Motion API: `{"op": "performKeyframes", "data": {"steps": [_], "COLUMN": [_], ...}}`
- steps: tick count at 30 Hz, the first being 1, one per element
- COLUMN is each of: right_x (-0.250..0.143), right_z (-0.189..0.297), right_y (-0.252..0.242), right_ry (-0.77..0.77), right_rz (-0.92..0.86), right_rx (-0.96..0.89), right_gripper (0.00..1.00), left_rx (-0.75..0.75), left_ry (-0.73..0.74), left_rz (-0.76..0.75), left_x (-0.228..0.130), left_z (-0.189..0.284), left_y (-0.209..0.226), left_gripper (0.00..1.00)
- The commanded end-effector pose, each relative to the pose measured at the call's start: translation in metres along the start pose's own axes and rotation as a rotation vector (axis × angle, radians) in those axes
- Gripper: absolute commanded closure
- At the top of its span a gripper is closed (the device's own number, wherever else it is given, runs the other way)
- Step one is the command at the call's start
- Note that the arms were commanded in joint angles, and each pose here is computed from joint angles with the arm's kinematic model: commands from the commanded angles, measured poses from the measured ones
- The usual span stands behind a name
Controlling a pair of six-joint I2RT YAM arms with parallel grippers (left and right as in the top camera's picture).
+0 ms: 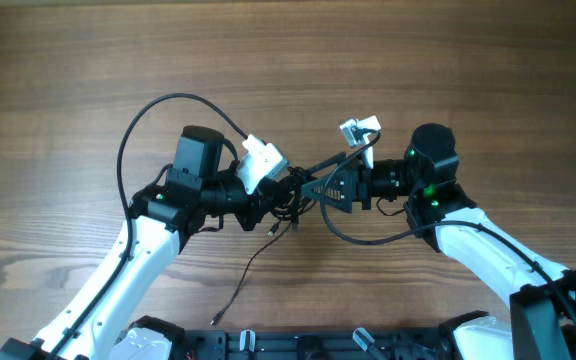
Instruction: Untangle cables
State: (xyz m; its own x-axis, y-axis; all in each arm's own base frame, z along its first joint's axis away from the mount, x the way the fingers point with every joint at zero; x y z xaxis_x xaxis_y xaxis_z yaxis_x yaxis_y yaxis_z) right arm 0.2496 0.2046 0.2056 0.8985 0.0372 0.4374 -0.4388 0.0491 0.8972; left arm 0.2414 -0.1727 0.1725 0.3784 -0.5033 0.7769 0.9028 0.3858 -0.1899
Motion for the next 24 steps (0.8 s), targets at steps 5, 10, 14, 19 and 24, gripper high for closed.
{"op": "performKeyframes", "data": {"steps": [5, 10, 14, 19, 24], "right_x": [-0.012, -0.009, 0.003, -0.002, -0.016], "right_z": [-0.020, -0.025, -0.024, -0.025, -0.025], "right_y": [0.006, 0.007, 0.034, 0.025, -0.003], "right_ry": [0.046, 0.017, -0.015, 0.006, 0.039], "right_rz": [0.017, 0.059, 0.175, 0.148, 0.103], "right_rx": [0.016, 0.003, 0.095, 0.069, -0.028], "right_gripper": [0.19, 0.21, 0.39, 0.45, 0.46], "left_rx": [-0.049, -0.050, -0.052, -0.051, -0.052], "left_ry": [-0.053, -0.050, -0.047, -0.048, -0.048], "left_rz": [-0.026, -0.024, -0.014, 0.003, 0.005], "left_x": [0.010, 0.009, 0.008, 0.009, 0.009], "left_z": [0.004, 0.003, 0.003, 0.003, 0.004], "left_y": [-0.006, -0.006, -0.007, -0.006, -0.006], "left_gripper": [0.96, 0.96, 0.96, 0.96, 0.96]}}
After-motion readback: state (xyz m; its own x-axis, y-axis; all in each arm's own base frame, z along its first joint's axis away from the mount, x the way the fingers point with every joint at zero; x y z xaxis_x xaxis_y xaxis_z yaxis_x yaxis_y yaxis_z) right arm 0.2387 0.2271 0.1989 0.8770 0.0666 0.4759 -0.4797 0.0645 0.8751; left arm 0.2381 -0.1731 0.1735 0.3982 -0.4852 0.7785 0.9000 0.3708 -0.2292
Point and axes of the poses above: each gripper's point midway between its finger pads, its own z axis back along the fingers, its own y axis along the line the jaws close on, x = y × z, the point moved 5 cm from there along z, back along the fingers, and after that the axes turned 11 degrees about -z, right-handed, at the moved point
